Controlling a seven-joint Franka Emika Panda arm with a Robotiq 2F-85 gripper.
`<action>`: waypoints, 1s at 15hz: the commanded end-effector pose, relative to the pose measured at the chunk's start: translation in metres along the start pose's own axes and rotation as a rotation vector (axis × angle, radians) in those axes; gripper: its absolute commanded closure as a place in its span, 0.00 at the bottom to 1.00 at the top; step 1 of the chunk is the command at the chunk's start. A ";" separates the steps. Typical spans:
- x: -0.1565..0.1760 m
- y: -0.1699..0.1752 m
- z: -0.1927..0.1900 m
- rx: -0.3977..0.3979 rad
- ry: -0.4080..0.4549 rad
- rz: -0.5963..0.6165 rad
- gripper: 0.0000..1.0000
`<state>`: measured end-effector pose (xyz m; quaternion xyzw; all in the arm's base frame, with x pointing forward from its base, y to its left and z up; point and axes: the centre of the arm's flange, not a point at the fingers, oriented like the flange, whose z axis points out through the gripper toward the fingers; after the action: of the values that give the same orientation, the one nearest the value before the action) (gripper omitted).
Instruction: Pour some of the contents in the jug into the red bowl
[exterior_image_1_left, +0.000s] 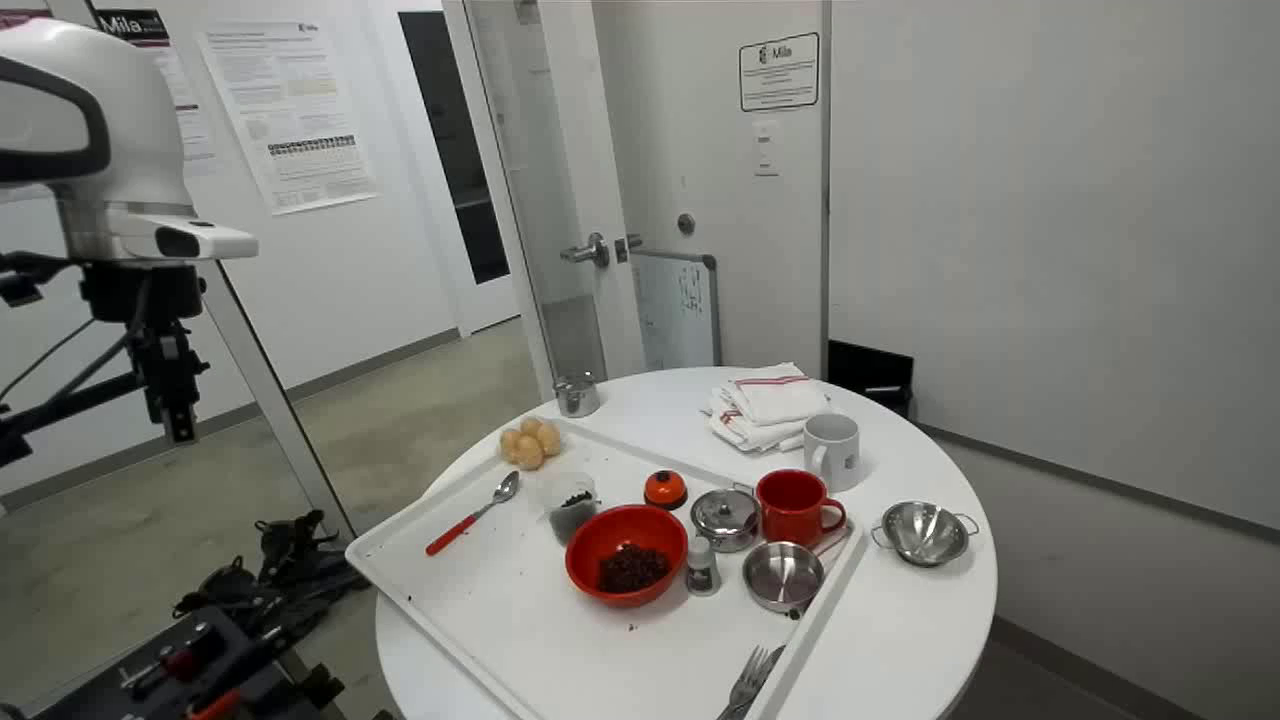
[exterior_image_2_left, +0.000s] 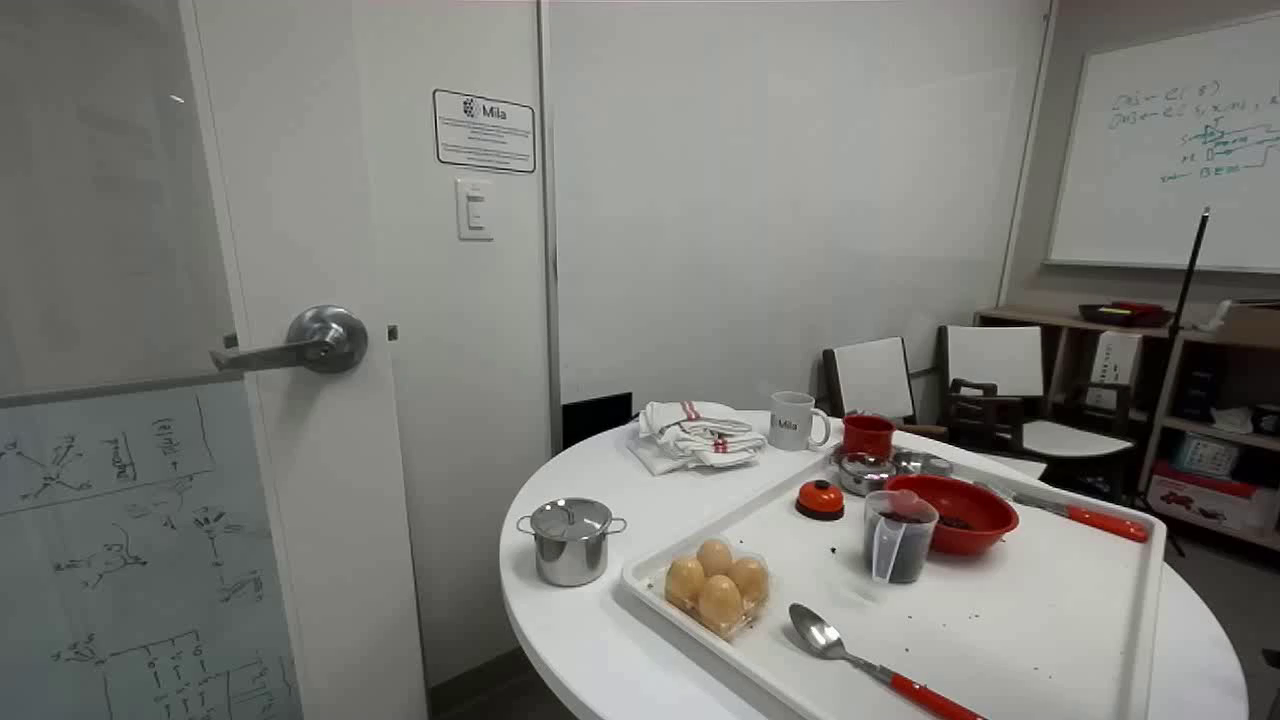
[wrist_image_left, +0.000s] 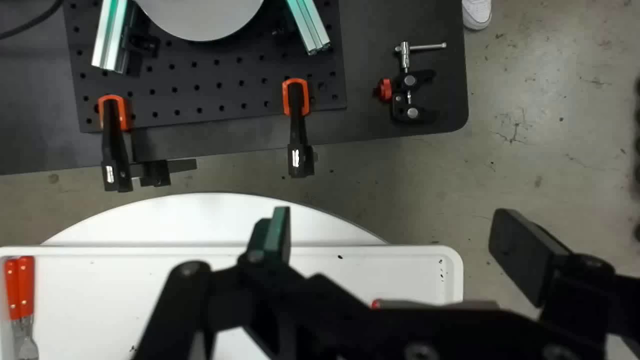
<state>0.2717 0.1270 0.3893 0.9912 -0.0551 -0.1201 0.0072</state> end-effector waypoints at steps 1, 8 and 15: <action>0.000 0.000 0.000 0.000 0.000 0.000 0.00; 0.012 -0.004 -0.002 0.040 -0.010 0.209 0.00; 0.047 -0.001 0.003 0.113 0.100 0.568 0.00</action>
<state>0.2992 0.1184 0.3832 0.9601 -0.2691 -0.0759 0.0021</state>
